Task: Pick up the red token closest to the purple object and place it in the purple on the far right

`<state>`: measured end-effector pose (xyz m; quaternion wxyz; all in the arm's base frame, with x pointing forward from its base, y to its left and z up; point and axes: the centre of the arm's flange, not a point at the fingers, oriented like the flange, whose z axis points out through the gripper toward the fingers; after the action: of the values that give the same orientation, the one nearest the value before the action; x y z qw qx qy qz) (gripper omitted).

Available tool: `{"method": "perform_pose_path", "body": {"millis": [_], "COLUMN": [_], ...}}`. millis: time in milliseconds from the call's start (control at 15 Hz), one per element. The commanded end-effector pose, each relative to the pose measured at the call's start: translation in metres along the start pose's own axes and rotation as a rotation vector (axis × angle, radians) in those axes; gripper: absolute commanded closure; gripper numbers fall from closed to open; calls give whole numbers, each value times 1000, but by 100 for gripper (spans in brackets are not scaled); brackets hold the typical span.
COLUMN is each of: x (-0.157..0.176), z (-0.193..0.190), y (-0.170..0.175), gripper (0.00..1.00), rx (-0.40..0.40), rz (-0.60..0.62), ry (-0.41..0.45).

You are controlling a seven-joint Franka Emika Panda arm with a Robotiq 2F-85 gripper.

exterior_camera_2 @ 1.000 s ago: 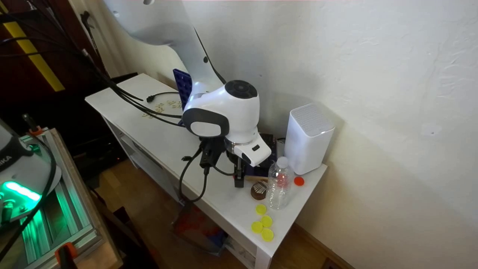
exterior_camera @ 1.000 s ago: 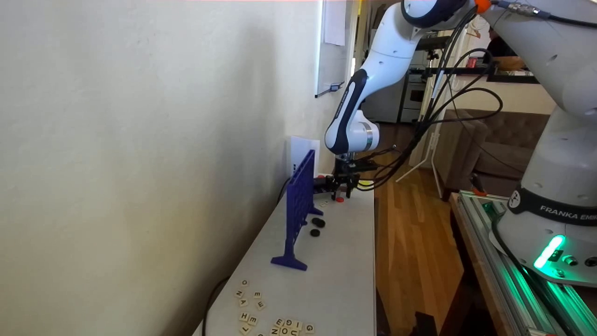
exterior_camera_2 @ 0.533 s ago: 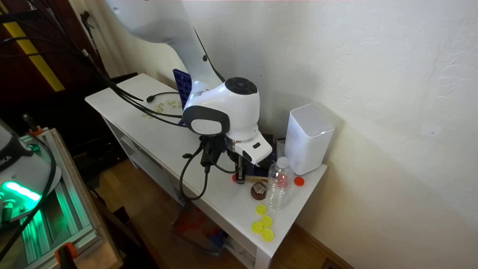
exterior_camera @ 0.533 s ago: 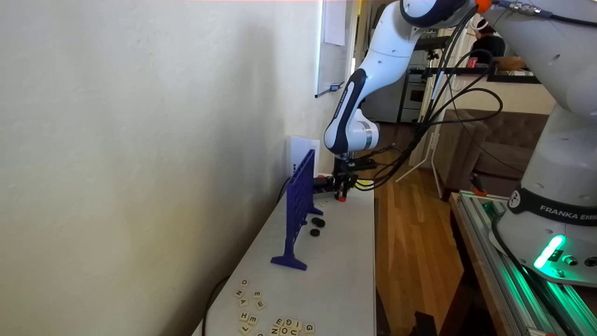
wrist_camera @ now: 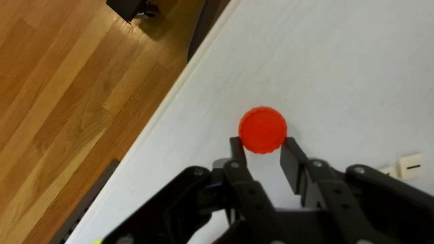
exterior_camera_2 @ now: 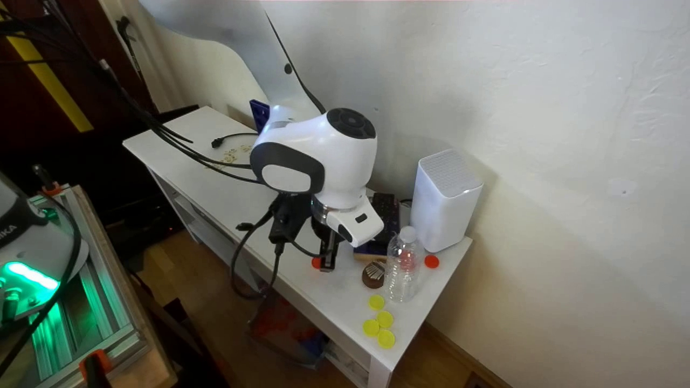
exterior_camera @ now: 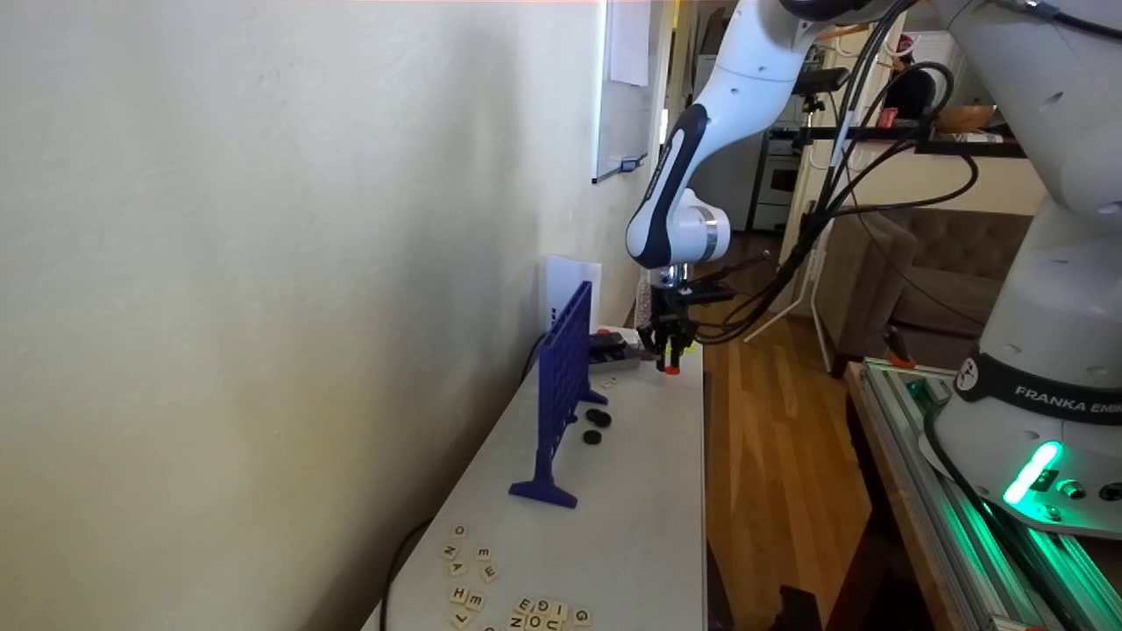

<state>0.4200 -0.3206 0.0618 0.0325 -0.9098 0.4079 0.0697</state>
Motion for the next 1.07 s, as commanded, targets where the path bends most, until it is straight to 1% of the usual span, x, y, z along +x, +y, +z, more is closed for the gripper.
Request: {"method": "perform_pose_path", "body": {"millis": [0,67,333,467,733,1000], "x": [-37,-48,-91,-111,-153,-195], "z": [-42,-53,-100,-124,-172,-209], "y": [23,25,29,26,7,-20], "gripper": [92,92,92,92,92,92], "rx": [85,134,251,312,433,587], "rz": [-72,-127,-274,-347,-500,-620], "ry": [-41,-20,67,111,219,341]}}
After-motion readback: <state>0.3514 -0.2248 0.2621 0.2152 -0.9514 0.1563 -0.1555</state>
